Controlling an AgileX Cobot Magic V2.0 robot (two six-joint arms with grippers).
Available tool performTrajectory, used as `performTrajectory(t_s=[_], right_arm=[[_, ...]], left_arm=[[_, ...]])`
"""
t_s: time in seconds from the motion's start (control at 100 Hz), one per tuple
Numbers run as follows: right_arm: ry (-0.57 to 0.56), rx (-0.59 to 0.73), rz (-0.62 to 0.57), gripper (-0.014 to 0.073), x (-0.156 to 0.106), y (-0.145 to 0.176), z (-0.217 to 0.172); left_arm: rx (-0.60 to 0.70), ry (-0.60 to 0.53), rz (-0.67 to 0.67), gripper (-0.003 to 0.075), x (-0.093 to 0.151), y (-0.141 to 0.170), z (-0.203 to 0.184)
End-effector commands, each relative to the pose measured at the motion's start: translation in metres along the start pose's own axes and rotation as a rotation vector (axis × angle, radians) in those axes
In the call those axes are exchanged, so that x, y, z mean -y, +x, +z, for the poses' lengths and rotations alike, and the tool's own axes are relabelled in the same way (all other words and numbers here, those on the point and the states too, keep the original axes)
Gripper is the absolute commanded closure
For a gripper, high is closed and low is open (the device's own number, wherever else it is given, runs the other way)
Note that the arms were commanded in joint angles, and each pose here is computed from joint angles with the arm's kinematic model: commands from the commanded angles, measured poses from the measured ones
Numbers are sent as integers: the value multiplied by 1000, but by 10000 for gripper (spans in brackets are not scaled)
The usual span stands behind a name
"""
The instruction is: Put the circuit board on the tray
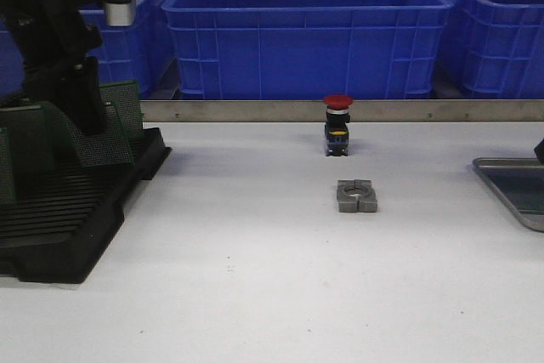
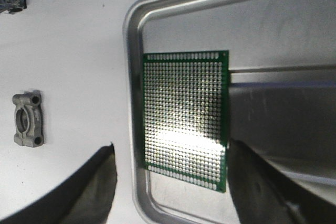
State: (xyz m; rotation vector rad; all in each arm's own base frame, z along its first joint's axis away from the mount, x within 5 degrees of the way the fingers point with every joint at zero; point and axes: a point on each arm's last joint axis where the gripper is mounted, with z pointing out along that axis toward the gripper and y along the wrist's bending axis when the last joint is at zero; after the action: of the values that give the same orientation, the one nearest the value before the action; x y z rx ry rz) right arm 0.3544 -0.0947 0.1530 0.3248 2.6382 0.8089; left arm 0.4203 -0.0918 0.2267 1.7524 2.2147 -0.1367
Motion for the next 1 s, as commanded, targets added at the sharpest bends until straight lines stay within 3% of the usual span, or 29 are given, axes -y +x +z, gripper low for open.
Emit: performTrajectory(t_s=[0.0,0.39,0.55,0.87,0.99], right_arm=[[-37,68,-24,113,-16,-10,-21],[-41,68,-22,113,-17,-10,-21],[-41,68,-22,113,-17,-10,-21],[-44,65,-23,113,-17,-9,-20],[-44,65,-23,113,-18,-9,-20]], left_arm=[[76,-115,-21,738,-6,-11,-30],[117,-46,13,738,-5,-28,-71],[248,-40,-1,738,-1,-44,-94],[495,6,15,738,35,-87,-135],[522,51,10,738,56,-110,-140]])
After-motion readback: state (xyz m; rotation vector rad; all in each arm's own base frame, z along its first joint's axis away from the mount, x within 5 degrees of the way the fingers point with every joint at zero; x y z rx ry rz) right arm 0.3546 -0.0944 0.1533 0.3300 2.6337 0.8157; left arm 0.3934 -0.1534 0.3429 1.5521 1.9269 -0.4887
